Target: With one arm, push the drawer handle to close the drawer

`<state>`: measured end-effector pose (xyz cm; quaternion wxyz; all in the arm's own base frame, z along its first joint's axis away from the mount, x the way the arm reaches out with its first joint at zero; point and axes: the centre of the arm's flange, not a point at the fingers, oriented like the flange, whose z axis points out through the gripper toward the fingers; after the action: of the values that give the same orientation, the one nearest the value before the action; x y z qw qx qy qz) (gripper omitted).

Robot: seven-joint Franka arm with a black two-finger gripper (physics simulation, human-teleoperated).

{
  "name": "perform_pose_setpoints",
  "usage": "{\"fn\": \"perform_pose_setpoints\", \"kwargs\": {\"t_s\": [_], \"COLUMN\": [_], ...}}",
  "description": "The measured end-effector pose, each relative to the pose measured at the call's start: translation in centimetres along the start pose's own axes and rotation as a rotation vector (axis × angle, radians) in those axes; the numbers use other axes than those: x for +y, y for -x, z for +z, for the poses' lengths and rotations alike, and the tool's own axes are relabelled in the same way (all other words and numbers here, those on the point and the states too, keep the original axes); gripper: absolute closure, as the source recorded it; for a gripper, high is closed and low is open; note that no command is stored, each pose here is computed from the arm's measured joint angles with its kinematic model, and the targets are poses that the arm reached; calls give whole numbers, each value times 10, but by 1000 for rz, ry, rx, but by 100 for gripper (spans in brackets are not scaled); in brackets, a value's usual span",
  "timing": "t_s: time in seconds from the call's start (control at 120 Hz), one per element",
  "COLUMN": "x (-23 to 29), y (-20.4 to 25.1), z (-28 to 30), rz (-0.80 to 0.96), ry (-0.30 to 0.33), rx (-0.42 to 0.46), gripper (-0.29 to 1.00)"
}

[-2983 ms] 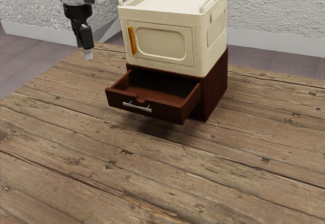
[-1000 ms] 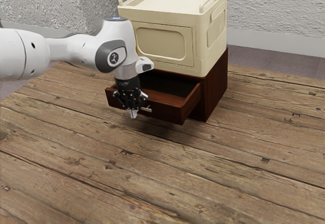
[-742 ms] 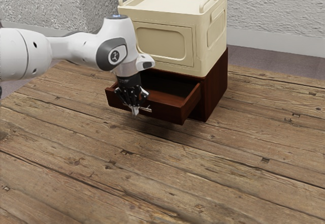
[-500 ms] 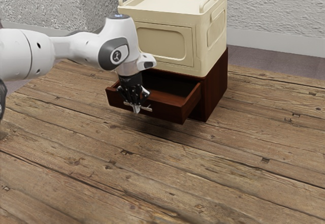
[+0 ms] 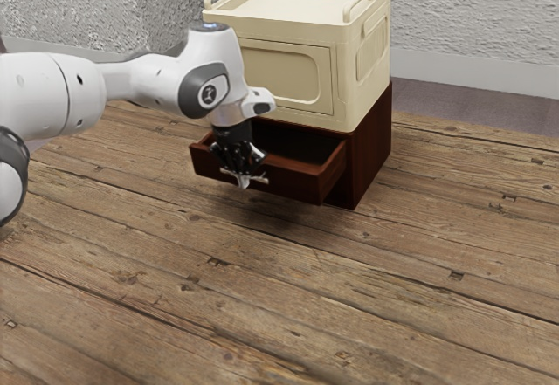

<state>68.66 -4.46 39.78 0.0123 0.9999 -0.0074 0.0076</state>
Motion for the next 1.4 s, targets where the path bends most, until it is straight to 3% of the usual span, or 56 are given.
{"fn": "perform_pose_setpoints", "kwargs": {"t_s": [1.4], "x": [-9], "y": [-53], "z": [6], "rz": [25], "ry": [-1], "rx": [108], "gripper": [79]}}
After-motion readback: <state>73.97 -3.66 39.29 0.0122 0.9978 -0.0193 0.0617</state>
